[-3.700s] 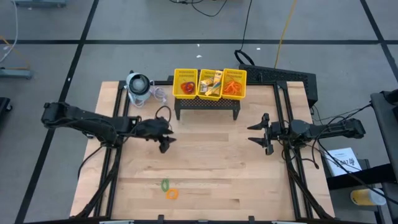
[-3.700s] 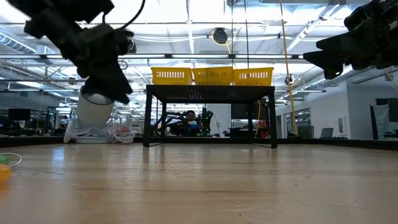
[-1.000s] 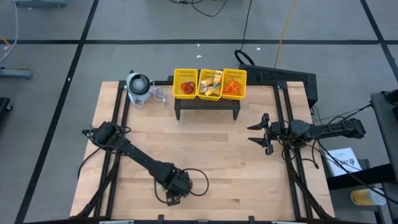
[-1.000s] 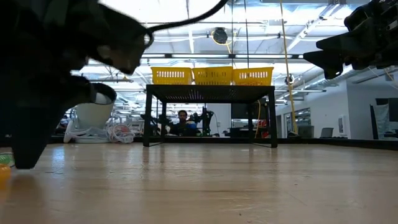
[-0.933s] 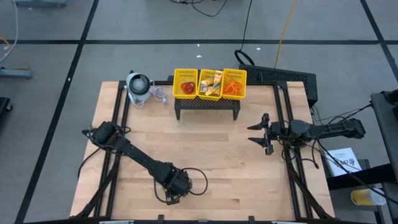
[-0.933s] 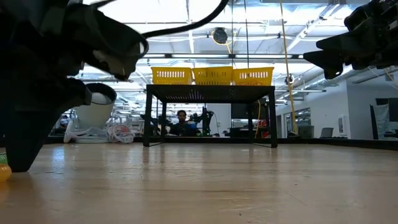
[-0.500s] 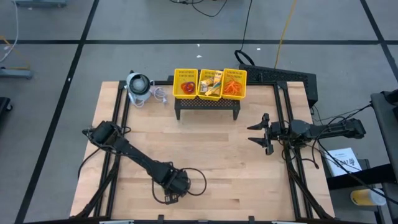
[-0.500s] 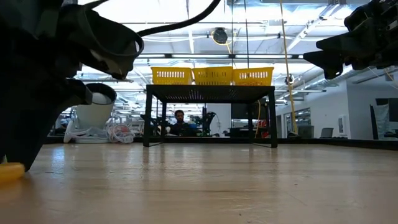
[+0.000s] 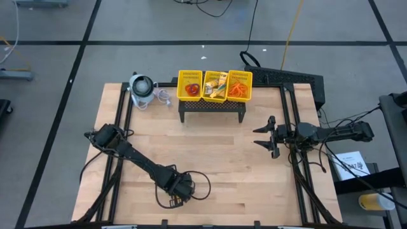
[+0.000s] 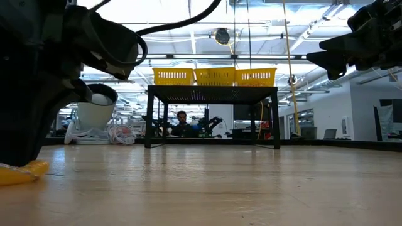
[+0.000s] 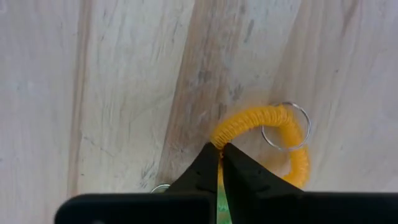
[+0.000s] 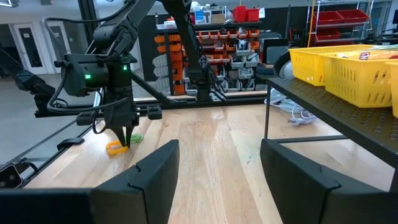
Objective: Pick & Place Office Desk Supplies
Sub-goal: Put the yellow spring keychain into the left yellow bin on the shelf
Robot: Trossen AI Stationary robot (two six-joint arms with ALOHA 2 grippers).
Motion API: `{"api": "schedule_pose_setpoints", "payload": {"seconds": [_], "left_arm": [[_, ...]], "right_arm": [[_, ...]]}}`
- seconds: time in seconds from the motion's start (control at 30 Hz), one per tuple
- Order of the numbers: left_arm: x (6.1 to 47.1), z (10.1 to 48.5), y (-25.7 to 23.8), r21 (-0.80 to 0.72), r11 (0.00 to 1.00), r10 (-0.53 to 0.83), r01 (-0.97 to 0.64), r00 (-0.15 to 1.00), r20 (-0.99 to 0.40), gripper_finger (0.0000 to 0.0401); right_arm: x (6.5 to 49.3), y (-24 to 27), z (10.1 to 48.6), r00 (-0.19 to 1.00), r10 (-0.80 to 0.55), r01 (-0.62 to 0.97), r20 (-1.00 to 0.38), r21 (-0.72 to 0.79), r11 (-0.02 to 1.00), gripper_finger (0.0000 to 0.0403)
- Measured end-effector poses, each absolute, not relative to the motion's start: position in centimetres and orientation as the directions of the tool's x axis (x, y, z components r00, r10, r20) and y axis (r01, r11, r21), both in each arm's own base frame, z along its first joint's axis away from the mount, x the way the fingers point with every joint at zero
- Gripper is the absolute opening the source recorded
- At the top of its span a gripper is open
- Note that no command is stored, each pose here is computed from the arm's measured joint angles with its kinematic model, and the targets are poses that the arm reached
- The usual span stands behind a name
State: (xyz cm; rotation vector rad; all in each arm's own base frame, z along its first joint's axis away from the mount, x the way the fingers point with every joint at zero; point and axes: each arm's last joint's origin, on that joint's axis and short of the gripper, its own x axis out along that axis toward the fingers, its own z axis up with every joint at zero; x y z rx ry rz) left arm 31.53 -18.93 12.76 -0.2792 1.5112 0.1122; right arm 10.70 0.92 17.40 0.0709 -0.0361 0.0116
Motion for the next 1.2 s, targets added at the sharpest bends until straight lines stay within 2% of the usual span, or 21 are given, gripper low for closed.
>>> {"api": "schedule_pose_setpoints", "payload": {"seconds": [0.2,0.37,0.67,0.83,0.97,1.2], "left_arm": [[31.8,14.4,-18.4,-0.104,0.967,-0.075,-0.233,0.13,-0.989,0.0006],[32.6,17.1,-16.5,-0.003,0.972,0.074,-0.237,0.316,-0.946,0.0009],[35.1,19.7,-14.9,0.009,0.999,0.037,-0.054,0.547,-0.836,0.0007],[36.1,18.7,-14.3,0.012,1.0,0.005,0.006,0.677,-0.736,0.0009],[36.4,17.4,-13.5,-0.051,0.998,-0.069,0.048,0.763,-0.642,0.0006],[35.4,15.0,-12.0,-0.071,0.995,-0.097,0.069,0.829,-0.551,0.0009]], "right_arm": [[10.7,0.9,17.4,0.999,0.01,-0.013,0.037,0.071,0.997,0.0215],[10.7,0.9,17.4,0.999,0.011,-0.013,0.037,0.071,0.997,0.0215],[10.7,0.9,17.4,0.999,0.01,-0.013,0.036,0.071,0.997,0.0215],[10.7,0.9,17.4,0.999,0.01,-0.013,0.037,0.071,0.997,0.0215],[10.7,0.9,17.4,0.999,0.01,-0.013,0.036,0.071,0.997,0.0215],[10.7,0.9,17.4,0.999,0.01,-0.012,0.036,0.071,0.997,0.0215]]}}
